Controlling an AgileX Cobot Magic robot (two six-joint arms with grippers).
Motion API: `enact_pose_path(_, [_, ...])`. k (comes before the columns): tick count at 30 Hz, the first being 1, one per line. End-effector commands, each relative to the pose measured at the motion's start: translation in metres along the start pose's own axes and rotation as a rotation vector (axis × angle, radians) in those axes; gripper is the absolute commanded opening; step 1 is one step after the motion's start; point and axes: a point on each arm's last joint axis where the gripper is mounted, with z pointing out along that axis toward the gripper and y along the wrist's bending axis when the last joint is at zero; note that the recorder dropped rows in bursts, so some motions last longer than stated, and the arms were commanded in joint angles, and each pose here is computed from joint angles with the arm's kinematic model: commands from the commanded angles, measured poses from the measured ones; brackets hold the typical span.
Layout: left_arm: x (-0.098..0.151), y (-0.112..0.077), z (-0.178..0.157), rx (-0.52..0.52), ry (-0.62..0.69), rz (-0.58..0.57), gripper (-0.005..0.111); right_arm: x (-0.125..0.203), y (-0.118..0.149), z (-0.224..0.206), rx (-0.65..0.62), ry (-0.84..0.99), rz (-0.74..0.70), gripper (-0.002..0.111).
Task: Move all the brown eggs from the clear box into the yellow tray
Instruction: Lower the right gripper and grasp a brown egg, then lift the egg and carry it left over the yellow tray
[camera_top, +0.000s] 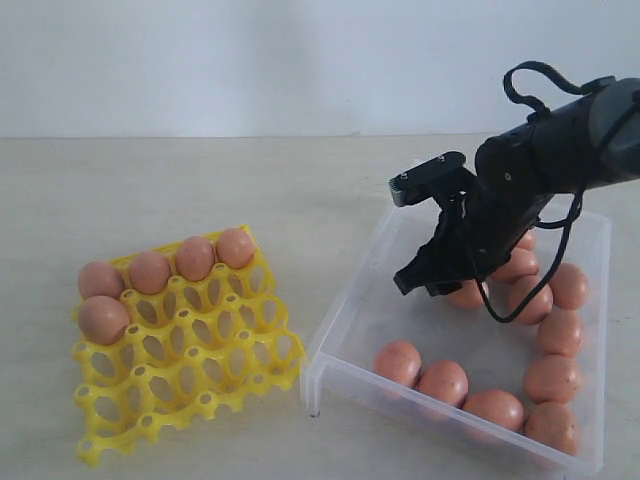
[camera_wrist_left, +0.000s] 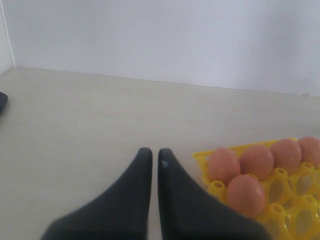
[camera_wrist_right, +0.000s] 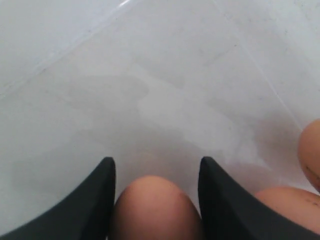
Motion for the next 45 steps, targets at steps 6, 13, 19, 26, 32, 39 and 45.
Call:
enact_pose_path(6, [0.000, 0.000, 0.000, -0.003, -0.006, 0.002, 0.004, 0.005, 0.004, -0.031, -0.076, 0.010, 0.163, 0.000])
enact_pose_path(13, [0.000, 0.000, 0.000, -0.003, -0.006, 0.002, 0.004, 0.005, 0.022, -0.085, -0.186, -0.304, 0.374, 0.000])
enact_pose_path(19, [0.000, 0.000, 0.000, -0.003, -0.006, 0.002, 0.004, 0.011, 0.056, -0.109, -0.225, -0.456, 0.276, 0.000])
enact_pose_path(26, [0.000, 0.000, 0.000, -0.003, -0.003, 0.002, 0.004, -0.002, 0.111, -0.133, -0.285, -0.729, 0.091, 0.000])
enact_pose_path(32, [0.000, 0.000, 0.000, -0.003, -0.003, 0.002, 0.004, -0.013, 0.145, -0.156, -0.356, -1.038, 0.050, 0.000])
enact_pose_path(39, [0.000, 0.000, 0.000, -0.003, -0.005, 0.002, 0.004, -0.021, 0.161, -0.143, -0.579, -1.179, 0.288, 0.000])
enact_pose_path(45, [0.000, 0.000, 0.000, -0.003, -0.005, 0.002, 0.004, -0.019, 0.180, -0.116, -0.812, -1.133, 0.376, 0.000])
